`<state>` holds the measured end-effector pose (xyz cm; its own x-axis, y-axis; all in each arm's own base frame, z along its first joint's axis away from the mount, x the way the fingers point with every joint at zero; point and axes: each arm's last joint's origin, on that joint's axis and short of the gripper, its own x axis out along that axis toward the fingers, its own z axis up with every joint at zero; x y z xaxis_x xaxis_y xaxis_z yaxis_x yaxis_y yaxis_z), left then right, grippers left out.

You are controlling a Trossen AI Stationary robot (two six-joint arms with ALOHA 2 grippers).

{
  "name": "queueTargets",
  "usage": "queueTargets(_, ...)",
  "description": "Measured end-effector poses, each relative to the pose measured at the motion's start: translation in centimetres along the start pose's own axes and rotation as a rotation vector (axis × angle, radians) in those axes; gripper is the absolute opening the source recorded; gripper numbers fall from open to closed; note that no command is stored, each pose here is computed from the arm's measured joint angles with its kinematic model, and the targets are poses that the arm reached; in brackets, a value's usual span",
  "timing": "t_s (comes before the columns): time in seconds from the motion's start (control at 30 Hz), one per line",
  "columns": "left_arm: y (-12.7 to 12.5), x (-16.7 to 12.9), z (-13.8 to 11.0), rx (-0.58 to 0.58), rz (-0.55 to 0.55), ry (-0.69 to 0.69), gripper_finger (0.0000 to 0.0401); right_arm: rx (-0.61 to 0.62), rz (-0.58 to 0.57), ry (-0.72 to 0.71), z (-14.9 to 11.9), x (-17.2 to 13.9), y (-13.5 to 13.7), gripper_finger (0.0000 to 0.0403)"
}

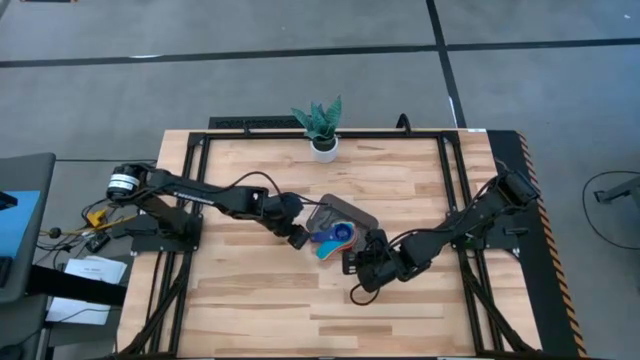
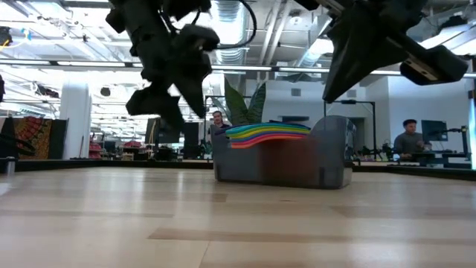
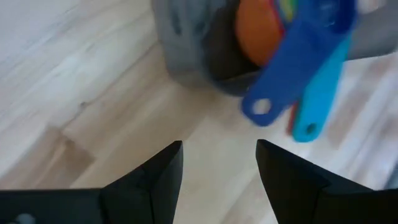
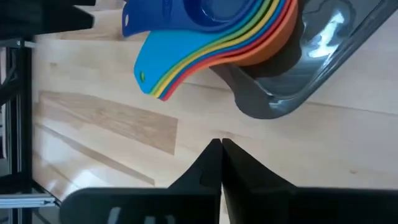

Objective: Nest measuring cups in basket
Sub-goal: Put the stacked measuring cups into the black bin

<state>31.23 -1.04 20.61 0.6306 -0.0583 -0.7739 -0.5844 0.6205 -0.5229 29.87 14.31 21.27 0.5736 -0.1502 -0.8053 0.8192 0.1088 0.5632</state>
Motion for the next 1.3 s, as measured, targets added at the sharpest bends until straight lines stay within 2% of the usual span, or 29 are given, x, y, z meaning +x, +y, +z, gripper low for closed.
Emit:
queueTargets(0.13, -1.7, -1.5, 0.0, 0.061, -0.072, -0.047, 0.0182, -0.012, 0.004, 0.010, -0.5, -0.2, -0.1, 0.0021)
queueTargets(0.27, -4.3, -3.5, 0.9, 0.199, -0.078, -0.170, 0.0146, -0.029, 0.019, 0.021, -1.1, -1.3, -0.1, 0.0012)
queueTargets(0.37, -5.4, -3.1, 2.2, 0.281, -0.040, -0.235, 0.0111, -0.051, -0.001, 0.017, -1.0, -2.3, -0.2, 0.0014)
queueTargets(0.53, -6.0, 0.4, 3.7, 0.403, 0.012, -0.151, 0.0056, -0.066, -0.011, -0.016, -0.5, -4.6, -0.6, 0.0022)
queueTargets(0.73, -5.9, 2.9, 4.4, 0.542, 0.155, -0.051, 0.0016, -0.039, 0.018, -0.081, -0.5, -6.9, -1.4, 0.0011)
queueTargets(1.03, -5.1, 4.1, 4.3, 0.594, 0.220, -0.008, 0.0002, -0.009, 0.023, -0.089, -1.7, -8.2, -2.5, 0.0019)
queueTargets(1.3, -5.2, 4.8, 3.6, 0.598, 0.166, 0.071, 0.0002, -0.007, 0.031, -0.084, -2.0, -8.2, -2.6, 0.0014)
